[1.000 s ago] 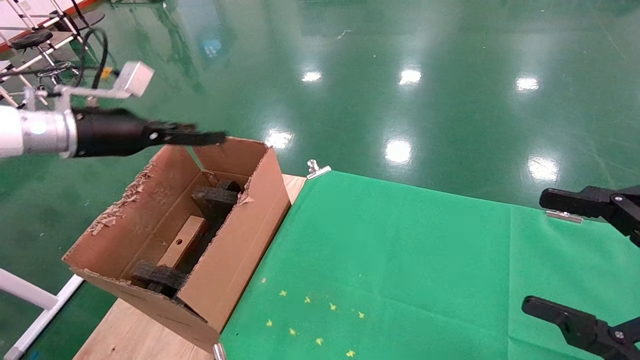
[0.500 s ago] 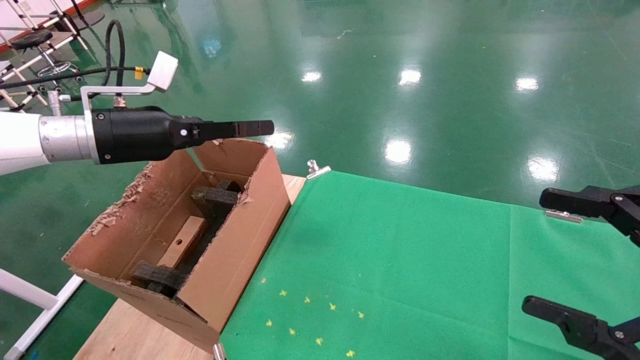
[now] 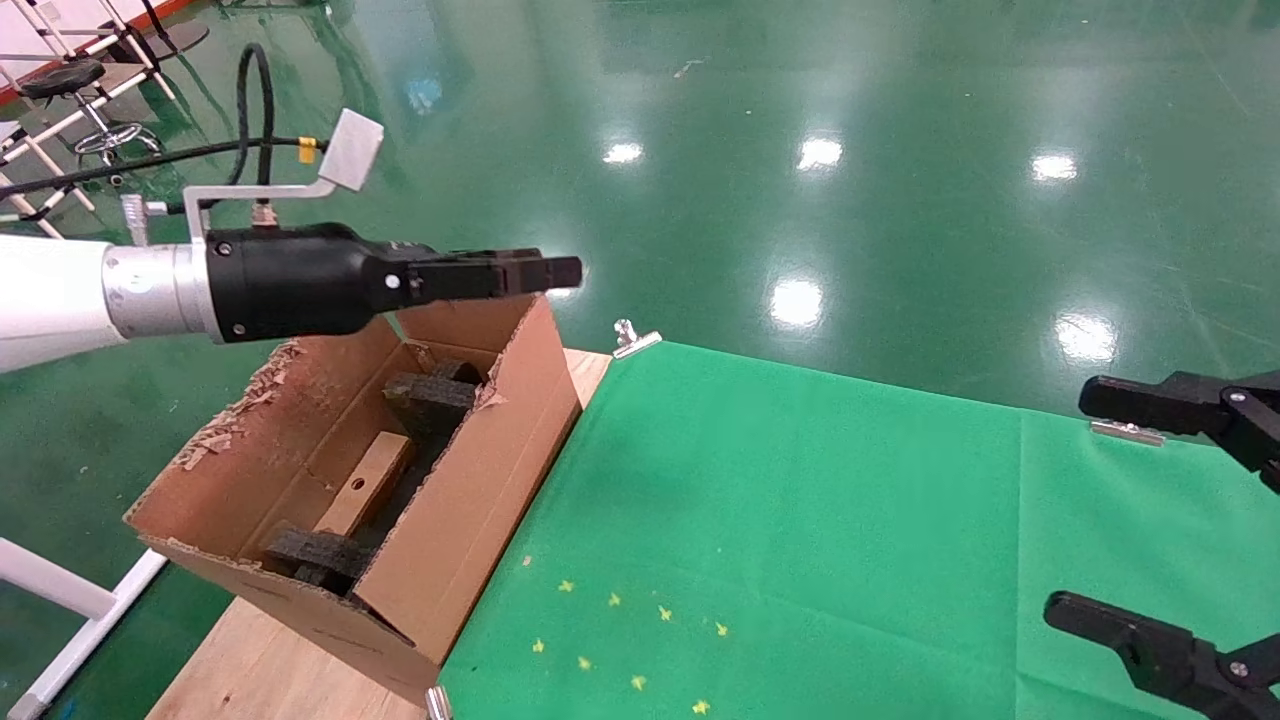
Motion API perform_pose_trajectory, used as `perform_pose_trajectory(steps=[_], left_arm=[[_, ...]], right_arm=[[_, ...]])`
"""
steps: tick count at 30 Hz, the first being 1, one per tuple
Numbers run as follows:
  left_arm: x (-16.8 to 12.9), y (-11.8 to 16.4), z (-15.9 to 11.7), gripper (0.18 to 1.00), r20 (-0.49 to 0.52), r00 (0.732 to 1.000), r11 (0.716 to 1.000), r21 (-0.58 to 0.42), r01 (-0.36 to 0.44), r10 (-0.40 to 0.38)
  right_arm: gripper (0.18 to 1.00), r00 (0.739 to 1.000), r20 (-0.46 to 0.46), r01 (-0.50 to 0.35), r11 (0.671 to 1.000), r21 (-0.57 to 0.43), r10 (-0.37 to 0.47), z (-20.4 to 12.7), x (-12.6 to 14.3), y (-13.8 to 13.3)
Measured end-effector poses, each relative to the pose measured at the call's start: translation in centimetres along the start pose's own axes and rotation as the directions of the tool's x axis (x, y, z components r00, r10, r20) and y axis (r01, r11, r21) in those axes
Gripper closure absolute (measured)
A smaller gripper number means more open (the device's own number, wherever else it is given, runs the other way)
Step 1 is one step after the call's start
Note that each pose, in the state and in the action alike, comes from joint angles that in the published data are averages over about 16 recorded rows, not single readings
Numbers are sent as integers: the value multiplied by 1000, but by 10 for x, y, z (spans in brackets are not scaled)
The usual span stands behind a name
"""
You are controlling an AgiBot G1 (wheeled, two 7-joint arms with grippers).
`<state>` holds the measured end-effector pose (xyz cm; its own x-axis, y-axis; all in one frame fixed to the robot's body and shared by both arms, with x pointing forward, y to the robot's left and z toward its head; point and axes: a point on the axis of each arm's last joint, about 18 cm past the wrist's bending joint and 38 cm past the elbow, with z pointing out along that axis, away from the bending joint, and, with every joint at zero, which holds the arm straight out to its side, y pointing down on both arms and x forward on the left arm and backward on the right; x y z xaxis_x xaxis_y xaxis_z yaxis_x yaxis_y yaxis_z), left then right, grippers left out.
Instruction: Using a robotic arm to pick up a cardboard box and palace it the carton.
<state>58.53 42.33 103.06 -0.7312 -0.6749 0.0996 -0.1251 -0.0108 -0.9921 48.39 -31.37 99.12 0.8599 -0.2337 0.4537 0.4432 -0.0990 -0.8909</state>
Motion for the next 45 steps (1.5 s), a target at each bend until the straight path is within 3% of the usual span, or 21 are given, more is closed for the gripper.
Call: perform_pose_trajectory(steps=[10, 21, 33, 45], left_arm=[[28, 9, 16, 183, -115, 986, 993, 23, -116, 118], [61, 20, 26, 183, -225, 942, 969, 75, -236, 247], [99, 32, 29, 183, -320, 865, 922, 153, -355, 386], [139, 46, 25, 183, -386, 763, 855, 245, -457, 518]], right_arm=[[178, 1000, 0, 0, 1000, 0, 0, 0, 0, 0], [178, 1000, 0, 0, 1000, 0, 0, 0, 0, 0], [178, 1000, 0, 0, 1000, 0, 0, 0, 0, 0], [178, 1000, 0, 0, 1000, 0, 0, 0, 0, 0]])
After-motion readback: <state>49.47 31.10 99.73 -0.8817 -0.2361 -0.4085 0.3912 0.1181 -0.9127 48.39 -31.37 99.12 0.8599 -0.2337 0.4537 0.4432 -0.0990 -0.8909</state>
